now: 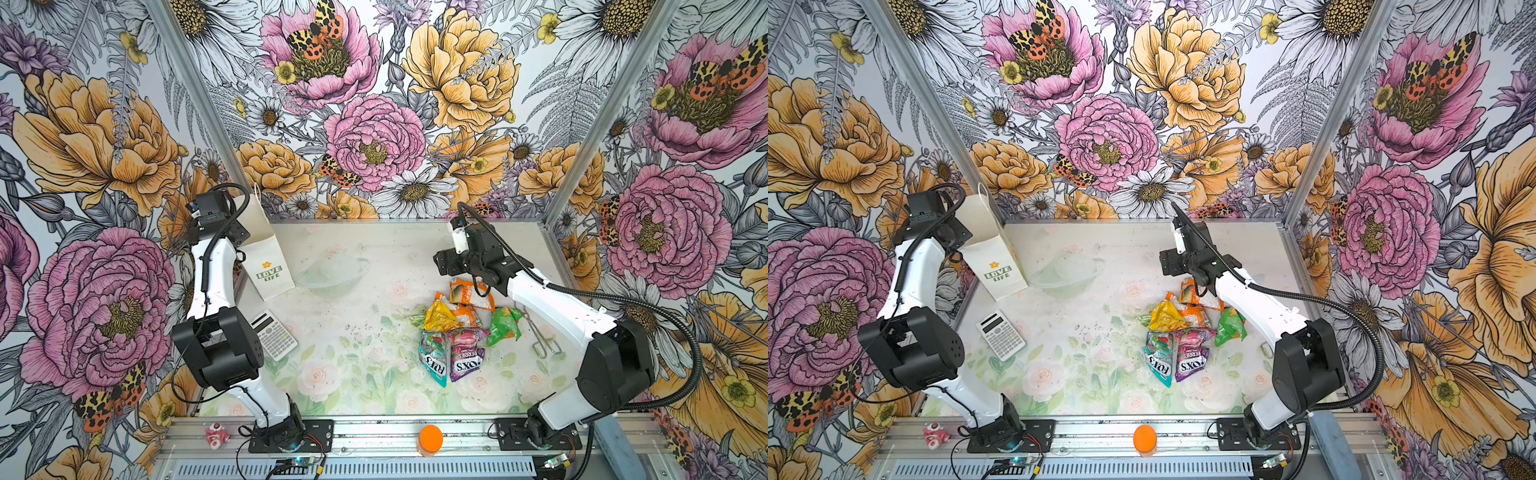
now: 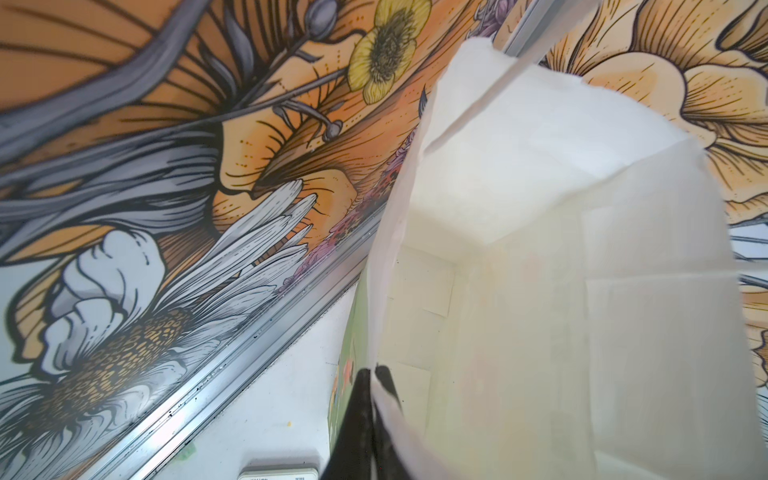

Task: Place the snacks into the paper bag
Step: 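Grasp the bag rim with the left gripper and drag it toward the table center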

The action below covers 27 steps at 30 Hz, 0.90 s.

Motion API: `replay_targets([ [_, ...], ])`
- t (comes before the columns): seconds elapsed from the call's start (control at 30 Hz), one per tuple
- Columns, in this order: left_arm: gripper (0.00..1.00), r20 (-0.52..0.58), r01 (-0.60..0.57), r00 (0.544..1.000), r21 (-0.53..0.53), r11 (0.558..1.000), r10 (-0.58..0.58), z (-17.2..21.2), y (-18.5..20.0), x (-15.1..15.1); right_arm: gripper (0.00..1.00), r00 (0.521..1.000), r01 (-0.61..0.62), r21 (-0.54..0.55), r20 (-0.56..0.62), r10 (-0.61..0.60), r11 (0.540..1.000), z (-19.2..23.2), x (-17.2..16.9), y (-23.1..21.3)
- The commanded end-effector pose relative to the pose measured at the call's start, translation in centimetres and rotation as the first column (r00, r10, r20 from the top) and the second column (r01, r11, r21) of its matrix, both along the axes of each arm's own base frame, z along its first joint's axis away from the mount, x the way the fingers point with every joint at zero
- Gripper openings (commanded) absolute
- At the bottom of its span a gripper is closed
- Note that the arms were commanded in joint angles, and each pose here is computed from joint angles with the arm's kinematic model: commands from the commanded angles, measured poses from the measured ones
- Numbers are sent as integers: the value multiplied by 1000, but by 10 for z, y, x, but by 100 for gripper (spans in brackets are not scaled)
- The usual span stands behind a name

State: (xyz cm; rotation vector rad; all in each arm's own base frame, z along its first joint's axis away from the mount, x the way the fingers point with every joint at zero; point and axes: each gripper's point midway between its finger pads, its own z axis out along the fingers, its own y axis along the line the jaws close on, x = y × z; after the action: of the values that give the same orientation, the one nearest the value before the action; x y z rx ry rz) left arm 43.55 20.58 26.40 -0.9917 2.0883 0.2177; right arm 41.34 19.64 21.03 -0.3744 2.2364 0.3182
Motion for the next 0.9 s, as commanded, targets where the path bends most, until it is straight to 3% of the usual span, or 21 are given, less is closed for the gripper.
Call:
replay_targets([
  [0.0, 0, 63, 26, 998, -23, 999, -25, 19, -3, 3, 85, 1000, -5, -11, 22, 5, 1000, 6, 3, 3],
  [0.53, 0, 220, 177, 962, -63, 982, -160, 57, -52, 5, 85, 1000, 3, -19, -1, -3, 1000, -5, 1, 1],
  [0.87, 0, 294, 350, 902, -63, 935, -318, 84, -124, 13, 87, 1000, 5, 12, 11, -5, 1000, 6, -4, 2],
])
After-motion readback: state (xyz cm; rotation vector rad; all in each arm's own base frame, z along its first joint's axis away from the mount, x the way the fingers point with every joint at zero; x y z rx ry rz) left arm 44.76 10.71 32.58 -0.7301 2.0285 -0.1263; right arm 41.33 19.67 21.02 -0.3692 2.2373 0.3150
